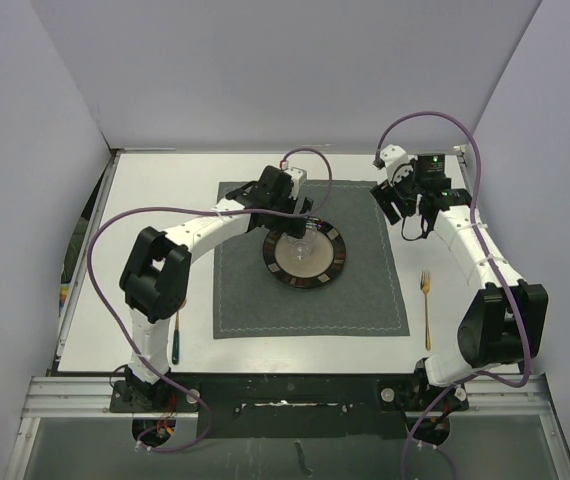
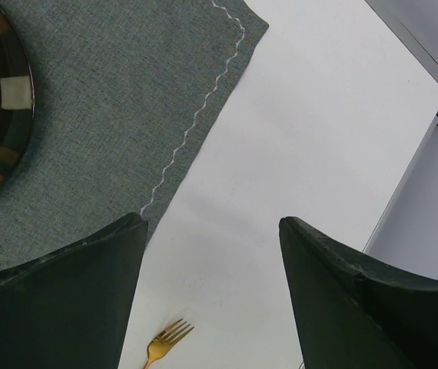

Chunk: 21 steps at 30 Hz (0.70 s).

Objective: Set the dinner table for one person
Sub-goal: Place the cup on the napkin, then pick up the cup with the napkin.

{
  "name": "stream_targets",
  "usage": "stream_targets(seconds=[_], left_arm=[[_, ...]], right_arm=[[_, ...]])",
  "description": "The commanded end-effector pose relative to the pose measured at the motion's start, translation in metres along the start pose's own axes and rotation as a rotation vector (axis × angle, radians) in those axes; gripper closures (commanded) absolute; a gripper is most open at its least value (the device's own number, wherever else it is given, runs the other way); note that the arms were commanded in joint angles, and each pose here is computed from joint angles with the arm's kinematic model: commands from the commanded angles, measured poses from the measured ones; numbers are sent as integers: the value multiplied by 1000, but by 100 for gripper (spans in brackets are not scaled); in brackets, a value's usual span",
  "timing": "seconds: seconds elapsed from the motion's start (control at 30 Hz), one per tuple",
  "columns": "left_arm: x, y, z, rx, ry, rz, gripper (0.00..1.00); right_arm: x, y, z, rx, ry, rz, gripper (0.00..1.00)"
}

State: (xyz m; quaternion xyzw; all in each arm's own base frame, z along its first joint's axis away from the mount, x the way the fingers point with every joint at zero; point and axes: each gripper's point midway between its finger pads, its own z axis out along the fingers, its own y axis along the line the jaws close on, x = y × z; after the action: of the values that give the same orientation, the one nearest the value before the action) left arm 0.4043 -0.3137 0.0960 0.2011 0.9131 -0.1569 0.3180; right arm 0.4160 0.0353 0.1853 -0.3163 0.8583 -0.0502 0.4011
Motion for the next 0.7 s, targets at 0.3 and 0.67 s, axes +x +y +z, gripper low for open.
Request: stream_targets(seconds=[0.3, 0.67], left_arm=[[-148, -41, -147, 95, -469, 21, 2], [-136, 28, -310, -156, -617, -16, 2]], right_arm=[[-39, 36, -5, -89, -105, -47, 32], [-84, 143, 27, -413, -122, -4, 33]])
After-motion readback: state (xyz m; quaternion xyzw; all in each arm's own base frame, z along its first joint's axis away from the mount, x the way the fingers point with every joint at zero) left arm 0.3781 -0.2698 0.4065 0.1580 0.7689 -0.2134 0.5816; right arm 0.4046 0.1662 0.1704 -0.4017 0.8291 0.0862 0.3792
